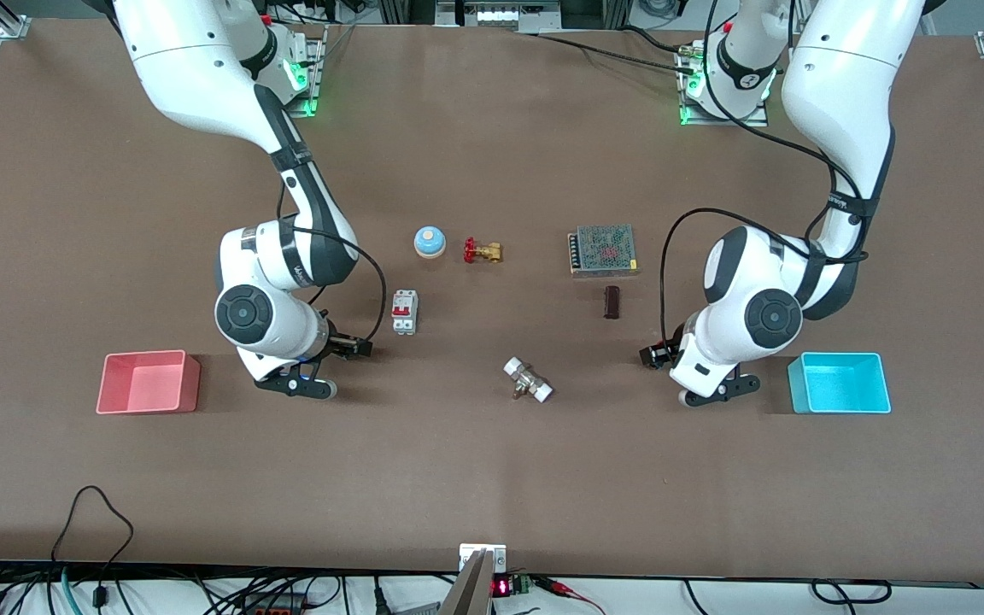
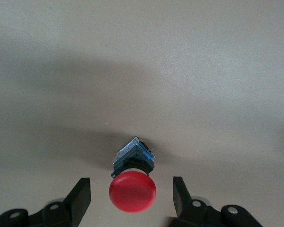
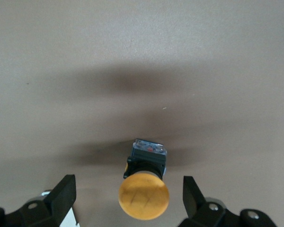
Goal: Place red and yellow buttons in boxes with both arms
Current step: 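Grasp the yellow button with the right gripper while the left grasps the red button, then carry the yellow button to the pink box while the left carries red to cyan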
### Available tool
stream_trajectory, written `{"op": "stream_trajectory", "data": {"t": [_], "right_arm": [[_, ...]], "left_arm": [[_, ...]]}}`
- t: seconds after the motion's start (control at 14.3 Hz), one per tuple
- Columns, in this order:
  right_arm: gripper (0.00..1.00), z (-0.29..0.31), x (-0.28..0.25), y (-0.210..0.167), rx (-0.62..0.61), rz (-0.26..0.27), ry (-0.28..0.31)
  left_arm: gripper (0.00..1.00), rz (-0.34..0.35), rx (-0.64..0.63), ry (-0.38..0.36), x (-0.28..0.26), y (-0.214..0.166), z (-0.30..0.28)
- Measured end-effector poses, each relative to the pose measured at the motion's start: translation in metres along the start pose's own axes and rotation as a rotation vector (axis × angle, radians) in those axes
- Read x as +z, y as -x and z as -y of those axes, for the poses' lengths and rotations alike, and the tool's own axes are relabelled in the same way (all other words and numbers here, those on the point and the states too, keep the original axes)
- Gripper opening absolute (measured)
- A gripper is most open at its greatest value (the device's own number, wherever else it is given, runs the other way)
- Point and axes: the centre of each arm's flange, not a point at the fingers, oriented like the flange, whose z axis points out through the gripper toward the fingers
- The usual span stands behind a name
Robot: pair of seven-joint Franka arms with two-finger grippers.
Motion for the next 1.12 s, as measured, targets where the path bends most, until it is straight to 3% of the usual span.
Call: {"op": "stream_trajectory", "data": {"t": [0.21, 0.28, 0.42, 0.91, 0.98, 1.12], "right_arm": [[1.00, -0.004, 0.012, -0.002, 0.006, 0.013, 0.013], [1.00, -0.006, 0.016, -0.003, 0.010, 0.017, 0.018], [1.00, -0.010, 0.023, -0.004, 0.014, 0.025, 0.023], [0.96, -0.011, 0.029, -0.002, 0.018, 0.036, 0.029], [0.90, -0.011, 0.029, -0.002, 0.018, 0.036, 0.029], [0.66, -0.011, 0.029, -0.002, 0.018, 0.037, 0.029]], "left_arm": [[0.57, 0.003, -0.003, -0.003, 0.003, 0.003, -0.002], [0.56, 0.004, -0.003, -0.003, 0.004, 0.003, -0.003], [0.44, 0.004, -0.003, -0.004, 0.005, 0.004, -0.004], [0.42, -0.019, -0.020, 0.004, -0.005, -0.008, 0.008], [0.42, -0.030, -0.021, 0.010, -0.012, -0.015, 0.016], [0.42, -0.051, -0.012, 0.021, -0.027, -0.029, 0.037]]}}
